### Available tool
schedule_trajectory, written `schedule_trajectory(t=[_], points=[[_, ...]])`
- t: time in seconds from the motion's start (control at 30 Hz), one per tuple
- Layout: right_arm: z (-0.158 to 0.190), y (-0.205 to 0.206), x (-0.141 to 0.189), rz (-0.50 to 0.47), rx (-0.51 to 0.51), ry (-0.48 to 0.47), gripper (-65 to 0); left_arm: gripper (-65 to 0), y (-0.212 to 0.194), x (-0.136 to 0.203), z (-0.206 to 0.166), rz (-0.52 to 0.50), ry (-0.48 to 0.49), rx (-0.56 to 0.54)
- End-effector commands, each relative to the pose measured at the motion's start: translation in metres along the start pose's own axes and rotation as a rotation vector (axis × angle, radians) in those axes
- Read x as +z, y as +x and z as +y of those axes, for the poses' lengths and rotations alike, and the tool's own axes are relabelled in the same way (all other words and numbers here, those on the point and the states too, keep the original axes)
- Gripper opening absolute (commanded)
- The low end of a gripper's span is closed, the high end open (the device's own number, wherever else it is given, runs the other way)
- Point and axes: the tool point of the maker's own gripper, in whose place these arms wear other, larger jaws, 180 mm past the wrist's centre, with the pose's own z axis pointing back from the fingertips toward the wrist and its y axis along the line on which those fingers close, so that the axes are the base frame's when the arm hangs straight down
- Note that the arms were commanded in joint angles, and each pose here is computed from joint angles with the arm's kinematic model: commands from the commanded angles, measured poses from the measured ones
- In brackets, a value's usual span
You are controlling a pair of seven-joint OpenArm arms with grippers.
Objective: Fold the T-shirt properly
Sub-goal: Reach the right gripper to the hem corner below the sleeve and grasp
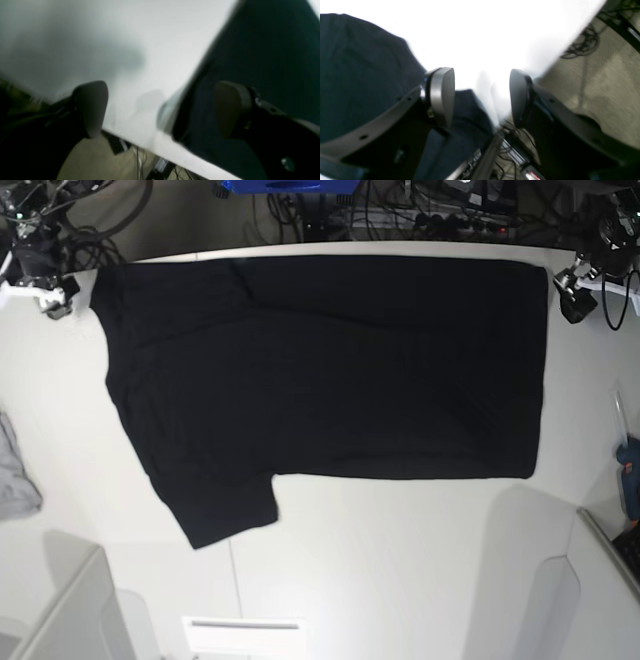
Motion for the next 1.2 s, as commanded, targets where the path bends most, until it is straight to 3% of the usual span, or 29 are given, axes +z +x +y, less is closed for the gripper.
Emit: schedule_trajectory(t=[0.0, 0.07, 0.13, 0.2, 0.37, 0.53, 0.97, 1.17], points=[[0.015, 0.016, -0.002, -0.035, 0.037, 0.043, -32.0, -0.7, 0.016, 0.006, -0.002, -0.046, 0.001, -0.034], [0.036, 0.018, -0.009, -0.017, 0.087, 0.092, -32.1, -2.3, 0.022, 0.005, -0.013, -0.064, -0.021, -0.046], [0.062, 0.013, -0.014, 0.0, 0.127, 0.151, -32.1, -11.4, 0.022, 0.002, -0.02, -0.06, -0.039, -0.056], [0.085, 0.016, -0.019, -0.003, 0.169, 0.203, -32.1, -24.4, 0.024, -0.003, -0.034, -0.055, -0.075, -0.08], [0.147, 0.024, -0.025, -0.01, 0.264, 0.336, -32.3, -64.8, 0.022, -0.014, -0.062, -0.041, -0.143, -0.113], [0.197, 0.037, -0.042, -0.001, 0.337, 0.426, -32.3, -65.0, 0.029, -0.018, -0.077, -0.058, -0.177, -0.116], [0.264, 0.066, -0.121, 0.12, 0.358, 0.445, -31.4, -65.0, 0.037, -0.018, -0.075, -0.07, -0.172, -0.133], [0.289, 0.061, -0.155, 0.14, 0.407, 0.421, -23.1, -65.0, 0.037, -0.017, -0.075, -0.07, -0.17, -0.133]])
